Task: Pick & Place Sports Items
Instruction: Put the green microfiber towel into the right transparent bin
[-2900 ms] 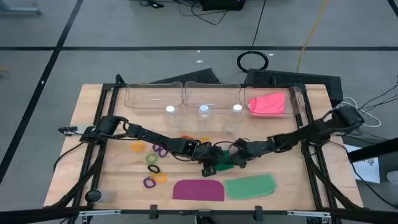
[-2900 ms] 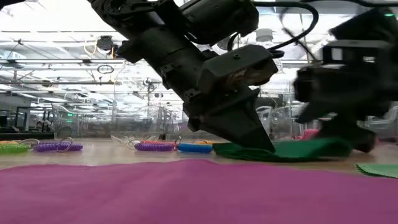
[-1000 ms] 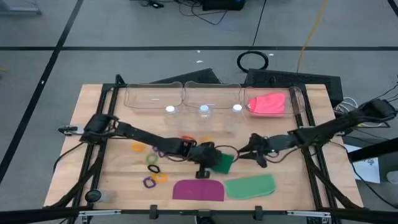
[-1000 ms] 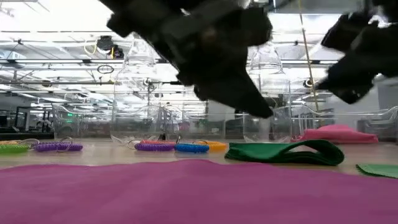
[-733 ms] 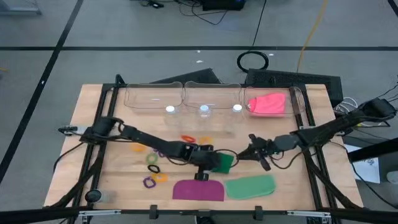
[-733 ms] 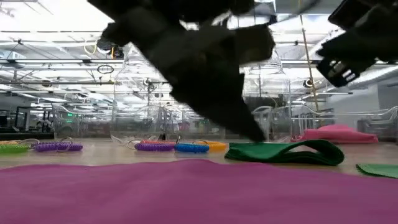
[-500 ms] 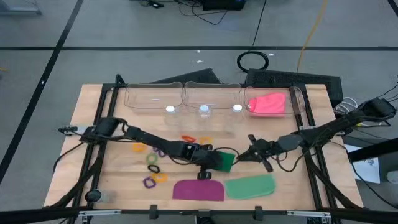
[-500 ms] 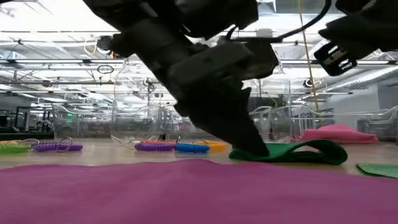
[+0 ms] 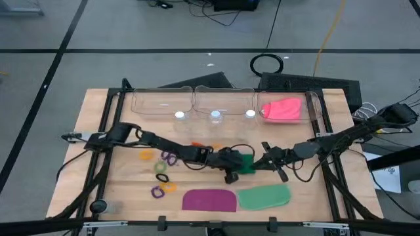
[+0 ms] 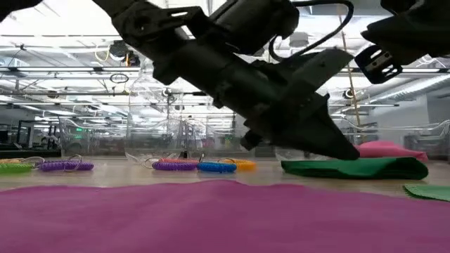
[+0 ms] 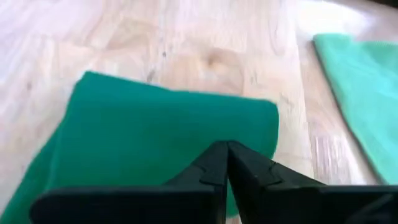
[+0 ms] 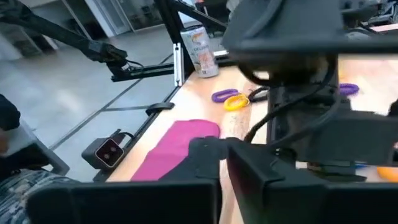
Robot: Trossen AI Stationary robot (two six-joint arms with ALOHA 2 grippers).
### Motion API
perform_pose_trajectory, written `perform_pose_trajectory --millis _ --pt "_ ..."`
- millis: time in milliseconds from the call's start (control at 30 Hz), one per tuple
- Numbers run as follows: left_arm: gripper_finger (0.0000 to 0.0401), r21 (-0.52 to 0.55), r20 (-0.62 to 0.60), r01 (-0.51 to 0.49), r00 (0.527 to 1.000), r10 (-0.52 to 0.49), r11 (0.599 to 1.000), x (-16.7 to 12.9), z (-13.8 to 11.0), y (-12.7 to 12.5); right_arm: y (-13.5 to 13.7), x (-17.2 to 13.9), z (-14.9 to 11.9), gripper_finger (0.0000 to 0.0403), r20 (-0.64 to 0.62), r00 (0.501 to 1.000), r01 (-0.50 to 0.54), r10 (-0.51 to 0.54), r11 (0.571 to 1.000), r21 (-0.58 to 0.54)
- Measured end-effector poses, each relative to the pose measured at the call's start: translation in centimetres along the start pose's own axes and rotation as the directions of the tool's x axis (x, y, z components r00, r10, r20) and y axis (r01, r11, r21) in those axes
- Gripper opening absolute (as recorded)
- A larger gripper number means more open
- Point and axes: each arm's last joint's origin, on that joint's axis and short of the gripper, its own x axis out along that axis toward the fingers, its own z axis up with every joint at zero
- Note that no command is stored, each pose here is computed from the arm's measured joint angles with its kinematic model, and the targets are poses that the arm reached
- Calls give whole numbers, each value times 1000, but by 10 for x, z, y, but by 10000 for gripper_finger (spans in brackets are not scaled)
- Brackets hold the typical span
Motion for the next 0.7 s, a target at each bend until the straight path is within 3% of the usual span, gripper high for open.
perform_pose_trajectory --millis 200,433,567,700 --pt "10 120 44 57 997 -63 991 -27 24 -16 -1 0 -3 65 -27 1000 11 -9 998 69" --pt "10 267 -50 72 997 -61 961 -68 32 -41 18 5 -5 207 -33 999 35 -33 996 79" --pt "10 325 -128 54 992 -12 944 -82 26 -48 32 22 -4 246 -173 977 129 -122 991 30" --pt "10 315 -158 7 986 45 949 -84 21 -47 25 34 -10 249 -371 903 284 -218 950 133"
